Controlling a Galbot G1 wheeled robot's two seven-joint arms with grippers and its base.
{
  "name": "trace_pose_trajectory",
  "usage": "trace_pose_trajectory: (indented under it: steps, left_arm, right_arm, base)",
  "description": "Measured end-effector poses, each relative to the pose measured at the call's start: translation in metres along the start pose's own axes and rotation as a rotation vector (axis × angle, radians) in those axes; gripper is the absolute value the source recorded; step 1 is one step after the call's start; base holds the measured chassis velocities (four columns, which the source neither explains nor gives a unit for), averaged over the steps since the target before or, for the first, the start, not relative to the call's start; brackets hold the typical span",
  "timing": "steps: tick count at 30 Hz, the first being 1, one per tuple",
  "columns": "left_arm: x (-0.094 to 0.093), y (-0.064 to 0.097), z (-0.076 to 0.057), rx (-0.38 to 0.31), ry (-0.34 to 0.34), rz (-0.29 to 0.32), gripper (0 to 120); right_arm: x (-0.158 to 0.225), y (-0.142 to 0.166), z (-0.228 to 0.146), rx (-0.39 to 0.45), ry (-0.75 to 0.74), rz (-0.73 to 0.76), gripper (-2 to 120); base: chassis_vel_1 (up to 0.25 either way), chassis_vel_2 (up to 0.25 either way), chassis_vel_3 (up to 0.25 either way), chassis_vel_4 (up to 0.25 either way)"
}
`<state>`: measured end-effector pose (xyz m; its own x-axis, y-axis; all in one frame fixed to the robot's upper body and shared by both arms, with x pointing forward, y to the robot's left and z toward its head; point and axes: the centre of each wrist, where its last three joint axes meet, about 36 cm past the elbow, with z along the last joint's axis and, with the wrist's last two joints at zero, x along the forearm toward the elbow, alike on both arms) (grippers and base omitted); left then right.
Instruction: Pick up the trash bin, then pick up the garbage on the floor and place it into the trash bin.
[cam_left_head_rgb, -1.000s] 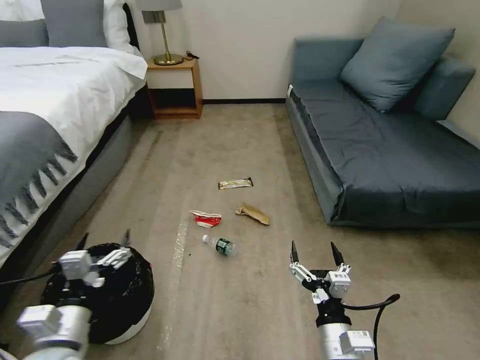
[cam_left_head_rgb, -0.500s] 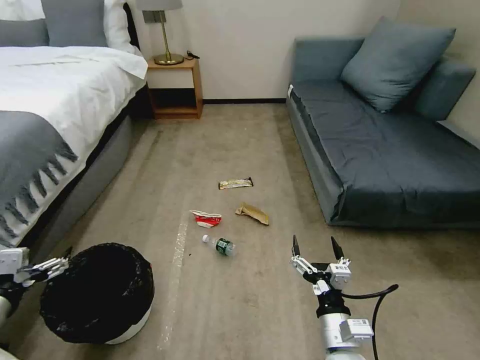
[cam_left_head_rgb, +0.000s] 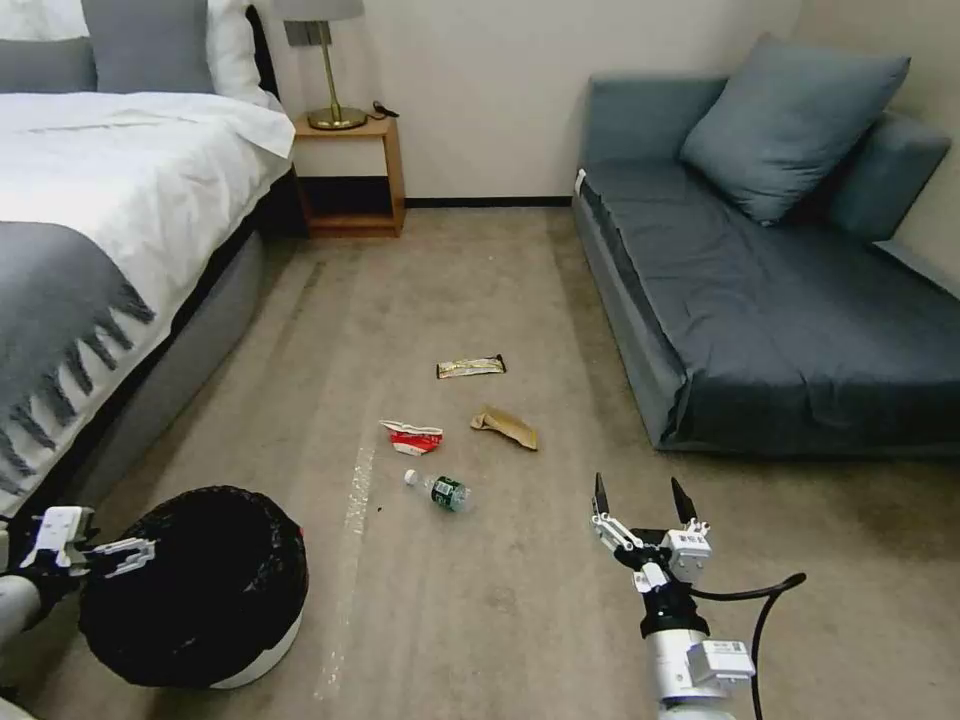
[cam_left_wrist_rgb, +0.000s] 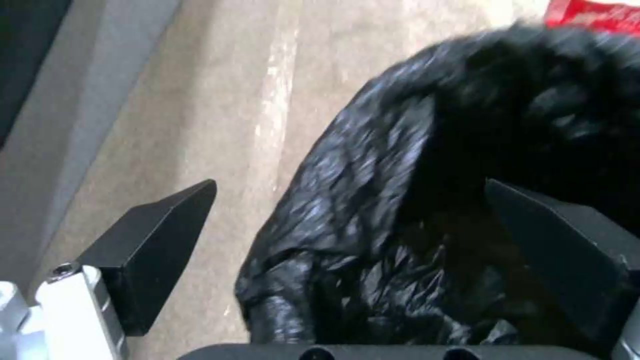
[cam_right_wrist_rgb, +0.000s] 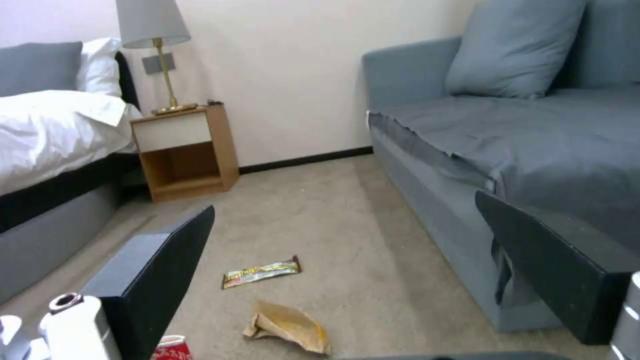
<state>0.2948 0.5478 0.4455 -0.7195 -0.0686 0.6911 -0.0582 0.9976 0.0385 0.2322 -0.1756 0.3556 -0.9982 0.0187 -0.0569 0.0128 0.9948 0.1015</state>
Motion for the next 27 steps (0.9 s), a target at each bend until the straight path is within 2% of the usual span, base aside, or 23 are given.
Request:
trace_pose_trajectory:
  steps: [6,13,15,17,19,21,23,25,26,27]
  left_arm:
    - [-0.018,0.001,0.008,0.019,0.057,0.039,100]
    - [-0.031,-0.004,0.007,0.027,0.094,0.05,95]
    - [-0.034,-0.003,0.005,0.027,0.097,0.043,86]
    - [-0.034,-0.003,0.004,0.027,0.096,0.042,82]
    - [-0.034,-0.001,0.003,0.027,0.098,0.038,72]
    - [-0.034,0.001,0.006,0.028,0.106,0.033,63]
    - [-0.034,0.002,0.008,0.03,0.11,0.03,59]
    - [-0.034,0.005,0.013,0.035,0.118,0.02,47]
    - [-0.034,0.005,0.013,0.035,0.118,0.02,47]
    - [-0.034,0.006,0.015,0.036,0.119,0.017,42]
  right_arm:
    - [0.0,0.007,0.001,0.008,-0.007,-0.005,100]
    - [-0.001,0.007,0.0,0.013,-0.008,0.0,100]
    - [-0.001,0.007,0.0,0.014,-0.007,0.003,100]
    - [-0.001,0.007,0.0,0.014,-0.006,0.004,100]
    - [0.0,0.007,0.001,0.012,-0.004,0.003,100]
    - [0.0,0.008,0.001,0.011,-0.004,0.002,100]
    - [0.0,0.009,0.001,0.01,-0.004,0.001,100]
    - [0.0,0.01,0.001,0.01,-0.003,-0.001,100]
    - [0.0,0.01,0.001,0.01,-0.003,-0.001,100]
    - [-0.001,0.01,0.001,0.01,-0.003,-0.001,100]
  base:
    - [0.0,0.0,0.0,0.0]
    - [0.0,0.0,0.0,0.0]
    - [0.0,0.0,0.0,0.0]
    - [0.0,0.0,0.0,0.0]
    - [0.0,0.0,0.0,0.0]
    - [0.0,0.0,0.0,0.0]
    - [0.0,0.0,0.0,0.0]
    - [0.0,0.0,0.0,0.0]
    - [0.0,0.0,0.0,0.0]
    - [0.0,0.0,0.0,0.0]
